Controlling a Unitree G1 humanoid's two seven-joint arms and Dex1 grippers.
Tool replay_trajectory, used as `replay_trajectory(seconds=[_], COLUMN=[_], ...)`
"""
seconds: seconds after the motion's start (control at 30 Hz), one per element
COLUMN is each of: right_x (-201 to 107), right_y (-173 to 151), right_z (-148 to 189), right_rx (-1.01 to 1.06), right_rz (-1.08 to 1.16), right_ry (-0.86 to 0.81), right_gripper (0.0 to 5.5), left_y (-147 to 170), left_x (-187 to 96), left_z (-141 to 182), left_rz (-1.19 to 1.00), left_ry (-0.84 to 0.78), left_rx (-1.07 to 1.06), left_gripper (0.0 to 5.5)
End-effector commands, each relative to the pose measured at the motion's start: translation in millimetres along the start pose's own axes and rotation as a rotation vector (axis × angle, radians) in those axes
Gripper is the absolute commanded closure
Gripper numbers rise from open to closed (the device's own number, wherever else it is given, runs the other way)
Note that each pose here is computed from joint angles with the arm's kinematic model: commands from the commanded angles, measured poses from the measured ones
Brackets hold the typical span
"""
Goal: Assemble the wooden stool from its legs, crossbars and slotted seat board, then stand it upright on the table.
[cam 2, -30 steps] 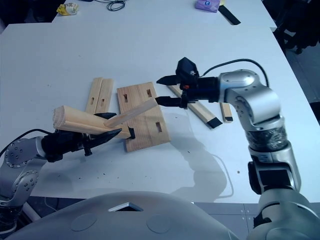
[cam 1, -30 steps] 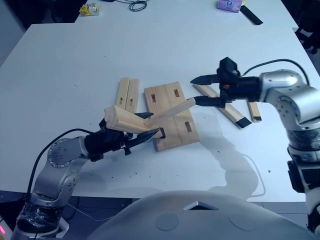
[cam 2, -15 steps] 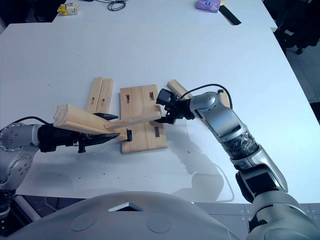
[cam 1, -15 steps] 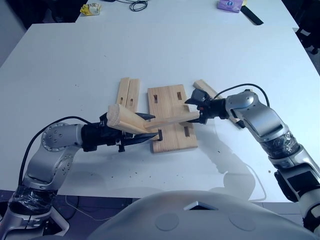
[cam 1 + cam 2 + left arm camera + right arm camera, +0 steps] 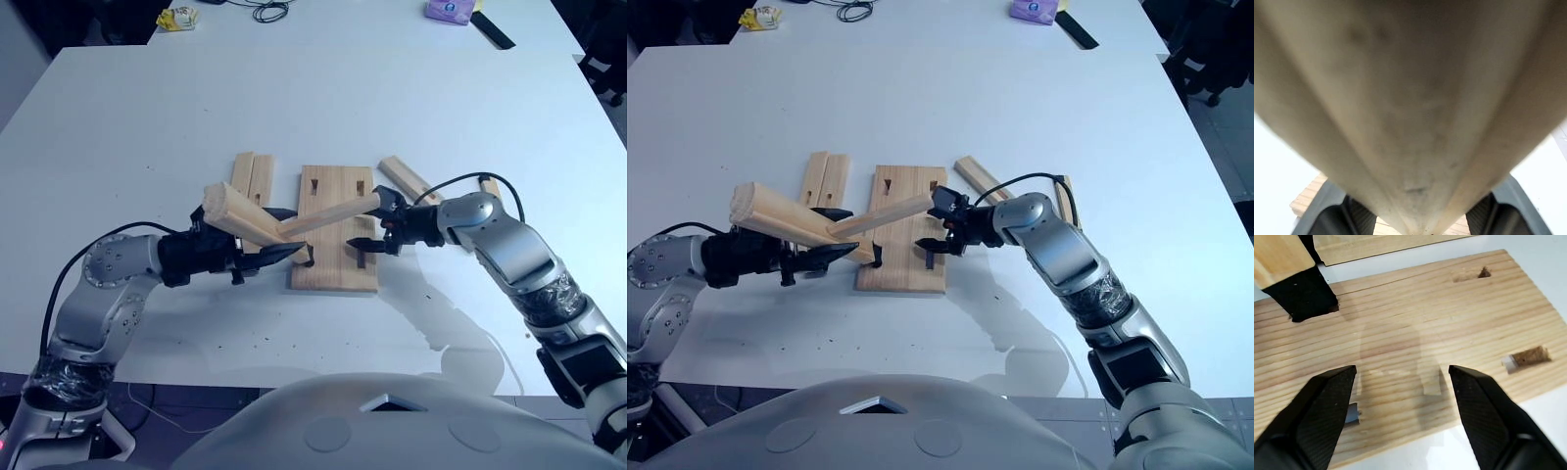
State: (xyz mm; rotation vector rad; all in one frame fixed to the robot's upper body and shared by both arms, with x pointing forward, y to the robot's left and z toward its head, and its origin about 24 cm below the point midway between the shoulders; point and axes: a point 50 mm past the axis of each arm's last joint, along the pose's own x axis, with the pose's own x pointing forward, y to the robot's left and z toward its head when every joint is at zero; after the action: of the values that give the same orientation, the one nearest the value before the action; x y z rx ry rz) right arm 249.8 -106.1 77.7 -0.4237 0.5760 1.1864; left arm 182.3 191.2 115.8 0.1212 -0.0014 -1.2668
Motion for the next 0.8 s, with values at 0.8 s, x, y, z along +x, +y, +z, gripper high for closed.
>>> replay_trajectory(seconds=[0.8], right_x=[0.0], right_y=[7.3], right_z=[-22.0], right_rx=[-0.087], right_rz=[0.020], right_ry=[0.135], right_gripper=[2.00], left_y=[-5.6], left_x=[10.6], left_z=[-28.3], left_rz=[0.001], left_ry=[0.120], left_rx=[0.008], left_gripper=[3.45])
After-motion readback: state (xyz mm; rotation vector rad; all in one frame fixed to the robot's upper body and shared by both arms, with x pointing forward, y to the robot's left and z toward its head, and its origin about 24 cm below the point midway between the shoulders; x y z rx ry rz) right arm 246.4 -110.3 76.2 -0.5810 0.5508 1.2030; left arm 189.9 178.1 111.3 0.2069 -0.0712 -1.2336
